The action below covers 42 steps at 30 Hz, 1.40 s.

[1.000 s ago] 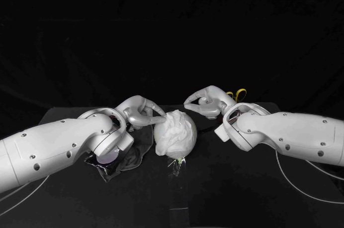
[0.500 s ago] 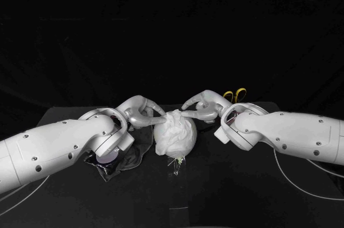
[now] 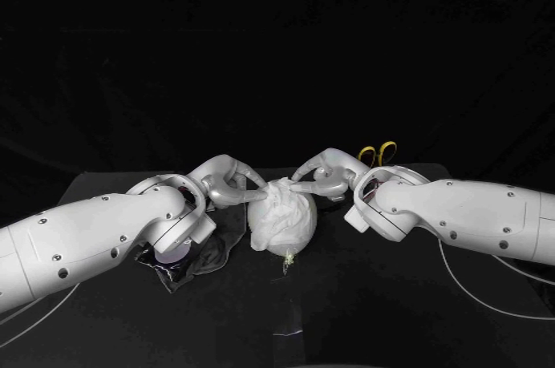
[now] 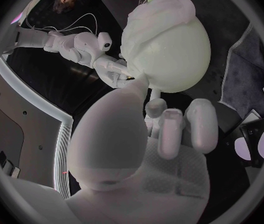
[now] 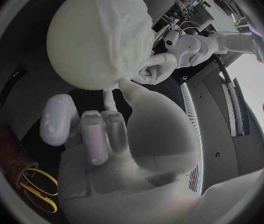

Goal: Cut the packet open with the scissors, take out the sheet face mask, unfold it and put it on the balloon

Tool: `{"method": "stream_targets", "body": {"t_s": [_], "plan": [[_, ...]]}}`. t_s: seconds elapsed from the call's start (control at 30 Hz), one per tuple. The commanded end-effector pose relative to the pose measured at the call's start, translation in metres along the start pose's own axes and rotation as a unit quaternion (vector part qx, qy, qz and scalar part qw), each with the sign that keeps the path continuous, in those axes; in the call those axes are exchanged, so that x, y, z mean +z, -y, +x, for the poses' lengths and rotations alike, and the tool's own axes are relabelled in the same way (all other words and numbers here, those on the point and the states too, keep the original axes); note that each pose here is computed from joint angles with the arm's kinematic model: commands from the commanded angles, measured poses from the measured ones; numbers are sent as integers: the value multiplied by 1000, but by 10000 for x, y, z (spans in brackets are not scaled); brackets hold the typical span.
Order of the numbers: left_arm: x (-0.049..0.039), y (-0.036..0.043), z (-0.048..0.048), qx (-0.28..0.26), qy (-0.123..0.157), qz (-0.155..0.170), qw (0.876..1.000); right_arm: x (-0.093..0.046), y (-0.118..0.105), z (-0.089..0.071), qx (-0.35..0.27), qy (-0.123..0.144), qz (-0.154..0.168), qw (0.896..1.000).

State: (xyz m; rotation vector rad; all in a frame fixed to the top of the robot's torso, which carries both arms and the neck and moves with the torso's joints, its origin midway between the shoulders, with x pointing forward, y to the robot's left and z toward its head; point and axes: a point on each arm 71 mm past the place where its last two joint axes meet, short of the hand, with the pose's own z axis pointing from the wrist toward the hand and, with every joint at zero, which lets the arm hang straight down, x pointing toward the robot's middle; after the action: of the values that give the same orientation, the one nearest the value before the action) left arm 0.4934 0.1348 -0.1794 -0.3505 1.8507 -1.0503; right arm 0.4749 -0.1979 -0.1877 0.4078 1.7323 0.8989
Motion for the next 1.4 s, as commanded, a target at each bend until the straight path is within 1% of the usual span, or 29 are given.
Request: {"method": "stream_targets", "body": {"t_s": [0.03,0.3,0.43,0.53,0.67,0.87,0.93,1.2,1.4], "plan": [[2,4,20,7,-7,-5,1000,3,12,39,-8,-21,4,1000],[0,2,27,8,-10,-8,1000,9,25,82,-13,-39,9,999],[0,3,31,8,-11,-8,1000,9,29,90,-15,-41,10,999],[1,4,34,8,-12,-8,1000,9,26,93,-16,-38,8,999],[1,7,38,8,-14,-8,1000,9,18,88,-15,-29,5,999],[0,18,47,7,-15,-5,1000,-1,-7,66,-6,-2,-7,1000],[0,24,50,6,-15,-3,1000,-12,-28,61,-2,8,-16,1000],[0,31,55,6,-15,-1,1000,-83,-109,59,11,34,-45,998],[-1,37,52,4,-13,3,1000,-140,-119,21,15,55,-53,997]]}}
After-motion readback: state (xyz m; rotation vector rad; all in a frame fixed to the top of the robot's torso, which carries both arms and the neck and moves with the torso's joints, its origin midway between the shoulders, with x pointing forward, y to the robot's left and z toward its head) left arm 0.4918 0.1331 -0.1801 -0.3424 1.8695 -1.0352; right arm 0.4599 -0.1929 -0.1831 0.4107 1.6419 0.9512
